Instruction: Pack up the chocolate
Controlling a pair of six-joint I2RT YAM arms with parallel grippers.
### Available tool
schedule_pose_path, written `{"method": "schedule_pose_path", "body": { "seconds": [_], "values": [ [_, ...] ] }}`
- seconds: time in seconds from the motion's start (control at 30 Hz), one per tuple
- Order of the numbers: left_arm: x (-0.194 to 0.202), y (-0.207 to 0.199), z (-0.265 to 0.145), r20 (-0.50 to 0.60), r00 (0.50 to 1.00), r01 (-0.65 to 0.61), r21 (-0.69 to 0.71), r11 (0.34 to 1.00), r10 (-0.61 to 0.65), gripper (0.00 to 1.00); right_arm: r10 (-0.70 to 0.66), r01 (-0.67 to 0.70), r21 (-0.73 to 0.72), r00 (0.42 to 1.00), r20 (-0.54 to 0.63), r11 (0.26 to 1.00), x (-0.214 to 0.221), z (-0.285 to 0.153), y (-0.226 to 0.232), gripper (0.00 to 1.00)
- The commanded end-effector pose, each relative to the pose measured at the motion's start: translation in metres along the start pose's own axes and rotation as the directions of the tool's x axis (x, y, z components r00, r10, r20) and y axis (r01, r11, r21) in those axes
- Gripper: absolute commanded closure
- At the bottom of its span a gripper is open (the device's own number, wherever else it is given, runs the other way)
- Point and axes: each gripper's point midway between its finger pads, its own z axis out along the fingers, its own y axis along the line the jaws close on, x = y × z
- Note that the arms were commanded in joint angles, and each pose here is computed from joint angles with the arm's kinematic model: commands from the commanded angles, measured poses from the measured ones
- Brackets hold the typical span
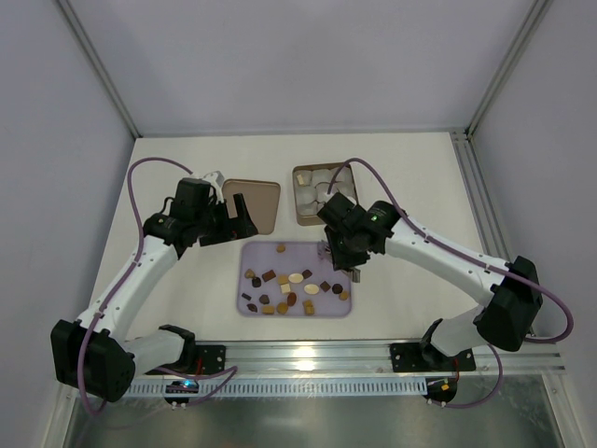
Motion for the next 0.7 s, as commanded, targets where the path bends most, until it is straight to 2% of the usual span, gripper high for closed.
{"method": "schedule_pose_path", "body": {
  "seconds": [0.0,0.43,0.67],
  "values": [
    [-0.008,-0.008,0.0,0.027,0.999,-0.021,0.035,0.999,0.02,0.0,-0.006,0.009,-0.047,0.998,0.064,0.999,-0.016,-0.021,0.01,0.67],
    [-0.008,-0.009,-0.001,0.025,1.0,-0.02,0.039,0.999,0.019,0.0,-0.033,0.04,-0.07,0.995,0.095,0.997,-0.037,-0.034,0.02,0.67],
    [-0.008,-0.009,-0.001,0.025,0.999,-0.021,0.039,0.999,0.02,0.0,-0.013,0.029,-0.097,0.988,0.155,0.995,-0.076,-0.047,0.021,0.67]
  ]
}}
